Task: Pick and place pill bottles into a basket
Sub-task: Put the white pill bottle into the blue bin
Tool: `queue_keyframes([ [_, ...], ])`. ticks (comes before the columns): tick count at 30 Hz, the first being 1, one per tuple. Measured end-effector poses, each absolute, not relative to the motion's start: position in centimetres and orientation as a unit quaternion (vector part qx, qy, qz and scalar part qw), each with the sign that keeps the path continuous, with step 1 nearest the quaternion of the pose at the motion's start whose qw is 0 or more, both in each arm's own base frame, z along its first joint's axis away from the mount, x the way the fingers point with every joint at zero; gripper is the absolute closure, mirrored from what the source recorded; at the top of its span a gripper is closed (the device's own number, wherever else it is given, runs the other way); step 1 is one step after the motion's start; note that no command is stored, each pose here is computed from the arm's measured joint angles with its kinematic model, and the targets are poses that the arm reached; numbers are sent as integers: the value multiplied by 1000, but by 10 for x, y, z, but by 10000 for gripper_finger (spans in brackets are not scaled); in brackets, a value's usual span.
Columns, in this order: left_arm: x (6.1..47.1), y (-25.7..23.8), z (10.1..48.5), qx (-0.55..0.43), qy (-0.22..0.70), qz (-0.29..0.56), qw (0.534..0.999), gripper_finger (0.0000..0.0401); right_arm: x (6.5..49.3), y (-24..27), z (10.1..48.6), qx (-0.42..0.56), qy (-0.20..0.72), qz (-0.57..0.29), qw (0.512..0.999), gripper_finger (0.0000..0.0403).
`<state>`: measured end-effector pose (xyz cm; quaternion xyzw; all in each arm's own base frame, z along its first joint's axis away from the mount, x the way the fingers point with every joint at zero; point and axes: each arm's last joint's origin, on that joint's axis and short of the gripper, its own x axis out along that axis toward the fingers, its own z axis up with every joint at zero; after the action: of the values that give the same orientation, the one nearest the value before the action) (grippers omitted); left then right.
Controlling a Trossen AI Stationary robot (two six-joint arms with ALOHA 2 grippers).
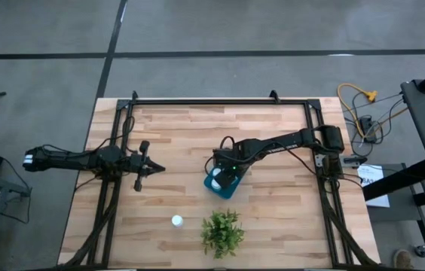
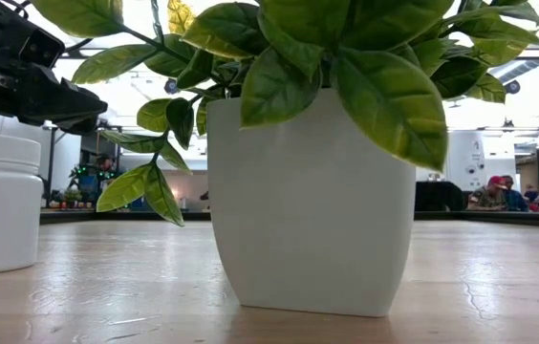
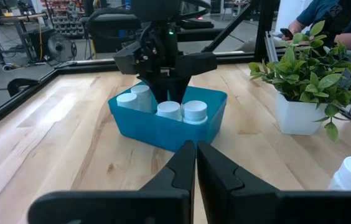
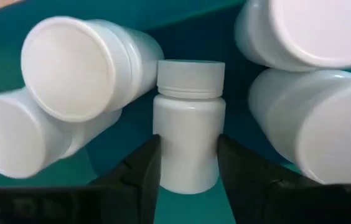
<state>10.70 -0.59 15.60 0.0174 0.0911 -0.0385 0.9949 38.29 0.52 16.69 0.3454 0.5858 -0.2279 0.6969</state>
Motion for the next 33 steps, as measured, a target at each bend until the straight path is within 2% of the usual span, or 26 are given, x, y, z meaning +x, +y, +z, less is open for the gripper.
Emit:
queue_keyframes([
  [6,107,-6,156,17,91,-39,995,401,387,7,166,351,580,-205,706,237],
  [18,107,-6,156,17,91,-39,995,401,380,6,156,350,591,-218,693,176],
  [33,107,-6,156,17,91,-39,995,401,374,5,149,339,597,-221,693,177],
])
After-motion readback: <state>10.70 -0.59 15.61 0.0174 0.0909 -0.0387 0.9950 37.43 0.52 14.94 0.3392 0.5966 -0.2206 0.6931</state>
